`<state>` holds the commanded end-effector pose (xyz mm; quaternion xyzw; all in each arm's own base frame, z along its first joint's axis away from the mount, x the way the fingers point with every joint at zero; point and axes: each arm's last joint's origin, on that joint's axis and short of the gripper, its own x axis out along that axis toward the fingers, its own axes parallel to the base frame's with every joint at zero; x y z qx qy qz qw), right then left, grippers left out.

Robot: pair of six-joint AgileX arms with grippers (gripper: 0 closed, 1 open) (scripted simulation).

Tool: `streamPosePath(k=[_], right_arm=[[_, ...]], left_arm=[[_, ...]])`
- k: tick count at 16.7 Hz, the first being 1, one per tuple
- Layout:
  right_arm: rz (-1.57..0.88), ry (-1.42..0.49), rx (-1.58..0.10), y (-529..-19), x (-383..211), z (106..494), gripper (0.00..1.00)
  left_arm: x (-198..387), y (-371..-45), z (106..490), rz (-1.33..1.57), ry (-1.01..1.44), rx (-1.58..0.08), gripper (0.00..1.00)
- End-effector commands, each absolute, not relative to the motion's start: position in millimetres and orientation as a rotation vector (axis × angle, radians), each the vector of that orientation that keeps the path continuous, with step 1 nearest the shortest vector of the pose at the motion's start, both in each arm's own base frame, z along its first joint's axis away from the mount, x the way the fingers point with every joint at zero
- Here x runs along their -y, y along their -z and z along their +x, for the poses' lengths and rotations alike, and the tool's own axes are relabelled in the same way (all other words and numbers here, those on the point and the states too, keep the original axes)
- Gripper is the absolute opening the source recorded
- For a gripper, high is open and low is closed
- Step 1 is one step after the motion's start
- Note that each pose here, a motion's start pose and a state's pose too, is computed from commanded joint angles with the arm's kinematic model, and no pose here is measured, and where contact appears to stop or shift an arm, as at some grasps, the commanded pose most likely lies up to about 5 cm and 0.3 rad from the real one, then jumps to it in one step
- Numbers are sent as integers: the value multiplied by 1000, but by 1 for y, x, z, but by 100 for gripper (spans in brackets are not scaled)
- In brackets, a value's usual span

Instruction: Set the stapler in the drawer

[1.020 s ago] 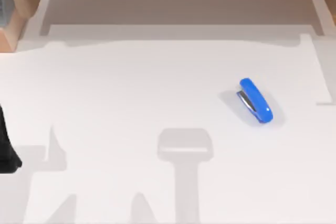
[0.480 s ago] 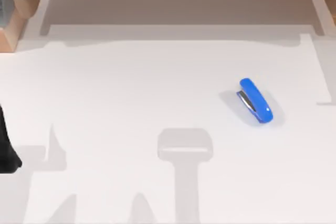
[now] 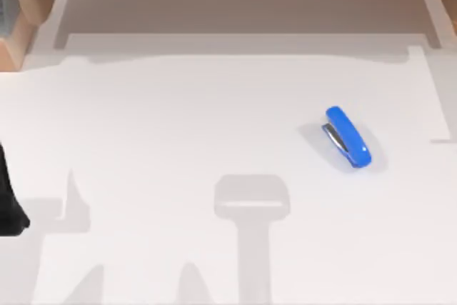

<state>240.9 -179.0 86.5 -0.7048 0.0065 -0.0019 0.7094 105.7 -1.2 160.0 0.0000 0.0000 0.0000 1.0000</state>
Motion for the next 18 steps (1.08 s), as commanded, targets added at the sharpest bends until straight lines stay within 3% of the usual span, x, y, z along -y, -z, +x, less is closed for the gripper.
streamPosePath(k=[2, 18], right_arm=[[-1564, 4, -14, -86, 179, 241, 100], [-1565, 4, -13, -87, 179, 221, 100]], left_arm=[[1, -160, 106, 0, 0, 0, 100], [1, -160, 106, 0, 0, 0, 100]])
